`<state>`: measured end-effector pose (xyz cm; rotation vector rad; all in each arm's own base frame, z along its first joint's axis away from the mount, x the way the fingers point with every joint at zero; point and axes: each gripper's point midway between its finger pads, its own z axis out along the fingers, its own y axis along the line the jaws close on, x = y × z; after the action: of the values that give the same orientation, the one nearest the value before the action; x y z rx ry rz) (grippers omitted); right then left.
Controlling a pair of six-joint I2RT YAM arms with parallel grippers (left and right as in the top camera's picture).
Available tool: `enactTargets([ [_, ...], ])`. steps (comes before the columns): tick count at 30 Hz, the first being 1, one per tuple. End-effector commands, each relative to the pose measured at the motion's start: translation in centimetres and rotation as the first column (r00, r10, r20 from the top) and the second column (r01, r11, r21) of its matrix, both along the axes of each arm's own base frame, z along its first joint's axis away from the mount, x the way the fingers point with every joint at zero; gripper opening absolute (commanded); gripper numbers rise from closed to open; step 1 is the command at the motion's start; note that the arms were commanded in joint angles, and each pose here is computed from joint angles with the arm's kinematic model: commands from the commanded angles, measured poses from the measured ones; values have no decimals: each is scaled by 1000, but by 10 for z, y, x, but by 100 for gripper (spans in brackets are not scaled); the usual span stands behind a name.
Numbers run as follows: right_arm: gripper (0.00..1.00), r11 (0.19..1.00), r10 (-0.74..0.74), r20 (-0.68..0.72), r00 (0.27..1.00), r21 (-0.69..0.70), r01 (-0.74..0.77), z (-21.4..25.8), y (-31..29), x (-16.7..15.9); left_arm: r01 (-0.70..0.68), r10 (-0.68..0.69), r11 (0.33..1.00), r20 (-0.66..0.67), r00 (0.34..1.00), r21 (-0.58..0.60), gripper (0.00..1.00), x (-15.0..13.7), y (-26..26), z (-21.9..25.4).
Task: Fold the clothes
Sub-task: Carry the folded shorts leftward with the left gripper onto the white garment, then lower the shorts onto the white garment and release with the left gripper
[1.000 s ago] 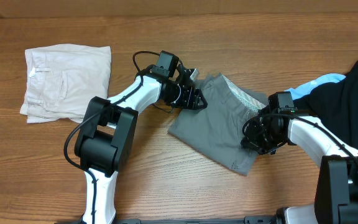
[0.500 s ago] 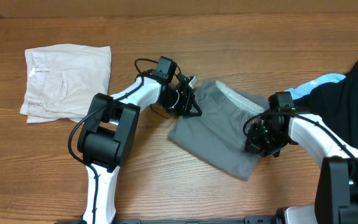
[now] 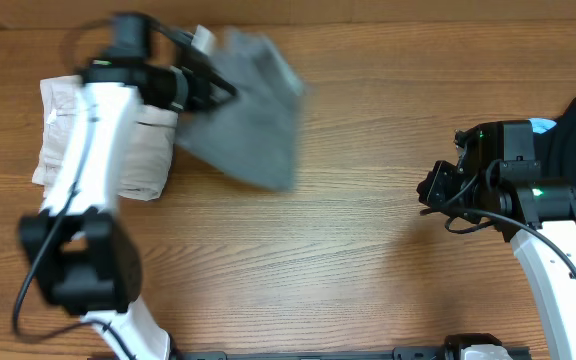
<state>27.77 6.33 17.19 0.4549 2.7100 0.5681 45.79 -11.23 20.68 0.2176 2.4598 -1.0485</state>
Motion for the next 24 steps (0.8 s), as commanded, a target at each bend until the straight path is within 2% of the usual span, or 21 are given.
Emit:
enactTargets([
  [1, 4, 1000, -4, 15, 1000, -10, 4, 8, -2, 0, -157, 150, 986, 132, 980, 46, 4, 6, 80, 50],
  [7, 4, 1000, -4, -8, 1000, -11, 4, 6, -2, -5, -337, 316, 926, 140, 938, 169, 4, 1, 190, 27],
  [11, 4, 1000, -7, -18, 1000, -9, 7, 5, -2, -7, -356, 340, 911, 110, 934, 206, 4, -1, 223, -1],
  [14, 4, 1000, -7, -42, 999, -11, 7, 3, -3, -12, -386, 388, 875, 55, 920, 293, 4, -3, 248, -31],
  [16, 4, 1000, -7, -62, 998, -12, 7, 1, -3, -17, -396, 406, 866, 33, 913, 306, 4, -5, 257, -40],
  [20, 4, 1000, -8, -65, 998, -12, 7, 1, -3, -17, -407, 404, 895, 54, 913, 181, 4, 5, 245, -22],
  [21, 4, 1000, -8, -61, 998, -12, 7, 1, -3, -16, -401, 396, 906, 58, 916, 135, 4, 8, 237, -14],
  [22, 4, 1000, -7, -55, 998, -12, 7, 1, -3, -15, -355, 352, 934, 79, 933, 27, 4, 14, 215, 8],
  [24, 4, 1000, -7, -48, 999, -11, 7, 2, -3, -13, -294, 300, 954, 103, 948, -63, 4, 19, 190, 31],
])
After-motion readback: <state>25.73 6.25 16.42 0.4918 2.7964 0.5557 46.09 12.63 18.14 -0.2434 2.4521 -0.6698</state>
